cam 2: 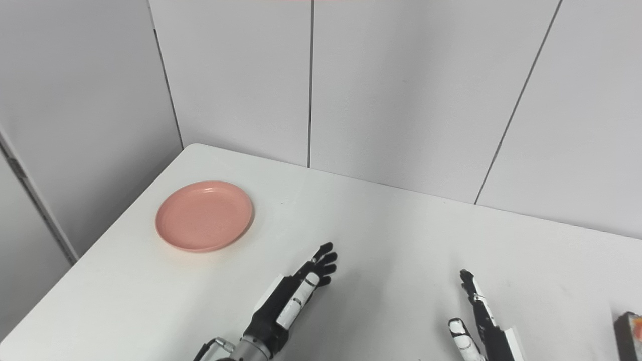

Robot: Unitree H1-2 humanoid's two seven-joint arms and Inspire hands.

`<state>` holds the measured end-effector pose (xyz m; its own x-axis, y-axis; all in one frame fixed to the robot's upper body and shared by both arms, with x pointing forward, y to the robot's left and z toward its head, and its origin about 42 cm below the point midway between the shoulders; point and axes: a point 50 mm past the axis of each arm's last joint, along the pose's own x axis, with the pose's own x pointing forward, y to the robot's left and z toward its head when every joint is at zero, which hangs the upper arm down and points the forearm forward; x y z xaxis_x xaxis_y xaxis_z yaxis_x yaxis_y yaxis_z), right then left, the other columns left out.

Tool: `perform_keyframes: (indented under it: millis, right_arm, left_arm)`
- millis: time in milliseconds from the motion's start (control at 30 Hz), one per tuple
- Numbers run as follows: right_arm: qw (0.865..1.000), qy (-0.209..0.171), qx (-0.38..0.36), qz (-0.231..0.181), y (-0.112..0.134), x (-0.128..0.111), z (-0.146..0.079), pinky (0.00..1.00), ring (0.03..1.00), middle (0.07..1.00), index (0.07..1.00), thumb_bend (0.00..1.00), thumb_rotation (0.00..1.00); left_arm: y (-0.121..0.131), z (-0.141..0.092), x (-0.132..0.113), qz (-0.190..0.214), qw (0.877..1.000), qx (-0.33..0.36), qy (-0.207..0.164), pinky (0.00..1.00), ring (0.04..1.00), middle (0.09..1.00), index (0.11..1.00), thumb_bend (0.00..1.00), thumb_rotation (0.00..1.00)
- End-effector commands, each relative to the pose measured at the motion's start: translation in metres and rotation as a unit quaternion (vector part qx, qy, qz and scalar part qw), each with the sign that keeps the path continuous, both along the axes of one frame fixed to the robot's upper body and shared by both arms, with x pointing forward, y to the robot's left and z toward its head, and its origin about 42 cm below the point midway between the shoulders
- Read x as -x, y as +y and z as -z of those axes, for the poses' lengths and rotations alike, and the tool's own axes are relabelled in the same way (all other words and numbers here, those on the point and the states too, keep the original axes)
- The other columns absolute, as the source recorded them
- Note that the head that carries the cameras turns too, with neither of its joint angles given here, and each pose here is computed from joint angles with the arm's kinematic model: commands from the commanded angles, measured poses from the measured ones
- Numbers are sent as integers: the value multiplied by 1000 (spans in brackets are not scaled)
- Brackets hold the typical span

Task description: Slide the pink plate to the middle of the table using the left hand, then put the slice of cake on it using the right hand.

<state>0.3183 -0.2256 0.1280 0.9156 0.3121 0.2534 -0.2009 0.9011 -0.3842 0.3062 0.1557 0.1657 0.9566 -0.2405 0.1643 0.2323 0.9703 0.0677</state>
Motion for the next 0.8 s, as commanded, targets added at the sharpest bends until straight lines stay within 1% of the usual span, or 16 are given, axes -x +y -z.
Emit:
perform_keyframes:
  millis: [0,67,100,200,267,367,433,533,600,633,667,767]
  right_arm:
    - [1000,26,0,12,-10,10,14,974,972,975,968,286,1000]
    - [1000,27,-2,12,-9,10,14,979,975,976,970,282,1000]
    - [1000,28,-1,13,-9,11,13,979,973,974,968,270,1000]
    - [999,30,0,14,-8,11,12,980,972,973,968,257,1000]
    - [999,31,-1,14,-8,11,12,982,971,971,965,254,1000]
    - [999,31,1,13,-9,11,11,983,971,972,967,258,1000]
    - [999,30,5,12,-11,12,11,980,972,974,970,252,1000]
    - [1000,28,3,9,-12,12,11,979,972,975,970,241,1000]
    - [1000,28,5,9,-13,12,11,980,972,977,972,262,1000]
    - [1000,28,7,9,-14,12,11,979,970,976,972,268,1000]
    - [1000,27,6,8,-15,12,11,979,970,976,972,270,1000]
    - [1000,28,9,8,-16,13,11,977,971,978,975,282,1000]
  left_arm:
    - [4,-37,-13,4,998,7,-56,922,945,961,939,411,1000]
    - [10,-51,-17,0,998,12,-69,921,941,958,937,425,989]
    - [13,-59,-19,-2,997,16,-74,913,931,948,931,428,959]
    - [22,-76,-24,-5,996,28,-82,909,917,939,926,441,964]
    - [27,-84,-26,-9,996,31,-85,901,910,930,918,443,987]
    - [33,-96,-29,-13,995,40,-92,901,903,920,906,433,993]
    - [39,-105,-30,-19,994,42,-104,904,900,915,900,429,996]
    - [49,-120,-32,-32,992,38,-119,896,889,904,888,433,992]
    - [57,-130,-34,-43,990,34,-128,889,883,899,883,446,984]
    - [60,-133,-35,-48,990,34,-131,887,882,896,882,414,995]
    - [64,-137,-36,-54,989,31,-137,885,882,895,880,403,998]
    - [82,-145,-41,-71,986,26,-148,871,879,892,873,401,999]
